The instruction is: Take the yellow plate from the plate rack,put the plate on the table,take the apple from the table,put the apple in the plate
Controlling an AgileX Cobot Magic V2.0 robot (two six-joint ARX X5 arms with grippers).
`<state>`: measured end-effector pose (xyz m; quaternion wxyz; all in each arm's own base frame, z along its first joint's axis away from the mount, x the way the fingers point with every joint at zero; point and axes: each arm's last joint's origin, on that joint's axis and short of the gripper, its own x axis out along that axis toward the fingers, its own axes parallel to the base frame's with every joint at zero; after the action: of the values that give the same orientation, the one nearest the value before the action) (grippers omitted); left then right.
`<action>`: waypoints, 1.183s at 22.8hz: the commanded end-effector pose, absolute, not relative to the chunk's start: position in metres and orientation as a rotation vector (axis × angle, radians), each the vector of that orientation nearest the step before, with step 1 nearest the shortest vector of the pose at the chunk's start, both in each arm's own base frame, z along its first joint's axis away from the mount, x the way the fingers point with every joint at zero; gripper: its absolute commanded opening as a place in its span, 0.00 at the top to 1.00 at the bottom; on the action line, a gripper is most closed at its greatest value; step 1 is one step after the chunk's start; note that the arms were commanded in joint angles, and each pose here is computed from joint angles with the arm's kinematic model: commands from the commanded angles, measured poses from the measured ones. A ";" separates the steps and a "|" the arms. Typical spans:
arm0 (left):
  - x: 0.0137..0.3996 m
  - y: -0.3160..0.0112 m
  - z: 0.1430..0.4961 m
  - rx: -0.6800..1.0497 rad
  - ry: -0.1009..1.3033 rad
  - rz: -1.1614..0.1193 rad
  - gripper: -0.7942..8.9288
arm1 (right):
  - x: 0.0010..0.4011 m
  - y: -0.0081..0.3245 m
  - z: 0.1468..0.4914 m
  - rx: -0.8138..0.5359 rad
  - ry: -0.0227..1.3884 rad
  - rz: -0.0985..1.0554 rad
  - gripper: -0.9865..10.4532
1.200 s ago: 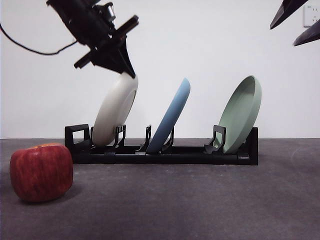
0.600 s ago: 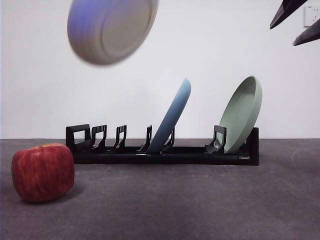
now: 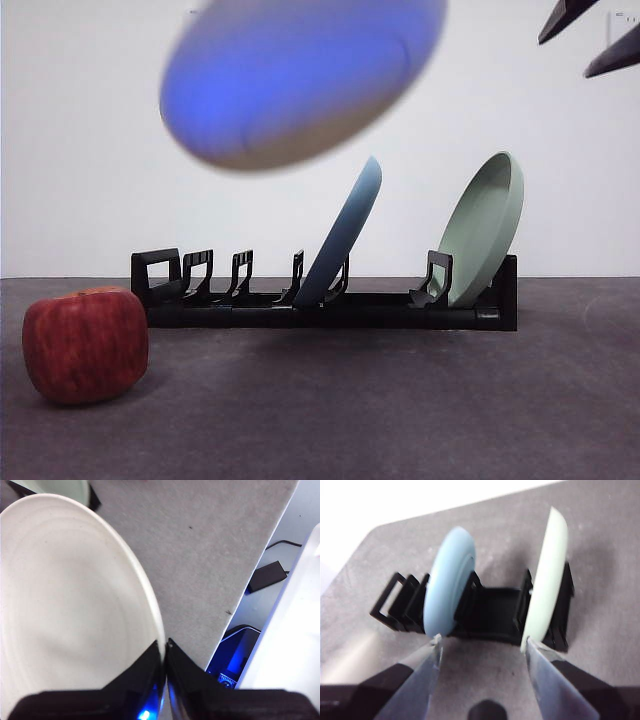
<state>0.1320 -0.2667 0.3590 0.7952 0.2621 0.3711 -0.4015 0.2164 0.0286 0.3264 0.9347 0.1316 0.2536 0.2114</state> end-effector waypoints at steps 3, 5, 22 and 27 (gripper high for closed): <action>0.139 -0.294 0.287 0.611 0.862 -0.847 0.93 | 0.217 0.029 0.330 0.259 0.503 0.436 0.67; 0.145 -0.307 0.260 0.653 0.878 -0.853 0.93 | 0.217 0.029 0.330 0.259 0.502 0.435 0.67; 0.164 -0.335 0.215 0.655 0.871 -0.851 0.55 | 0.216 0.031 0.330 0.258 0.501 0.454 0.66; 0.158 -0.309 0.277 0.562 0.684 -0.767 0.55 | 0.215 0.039 0.339 0.238 0.483 0.498 0.66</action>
<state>0.1587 -0.3154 0.2673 0.8207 0.2793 0.3335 -0.3705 0.2148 0.0370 0.3334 0.9315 0.1246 0.2484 0.2346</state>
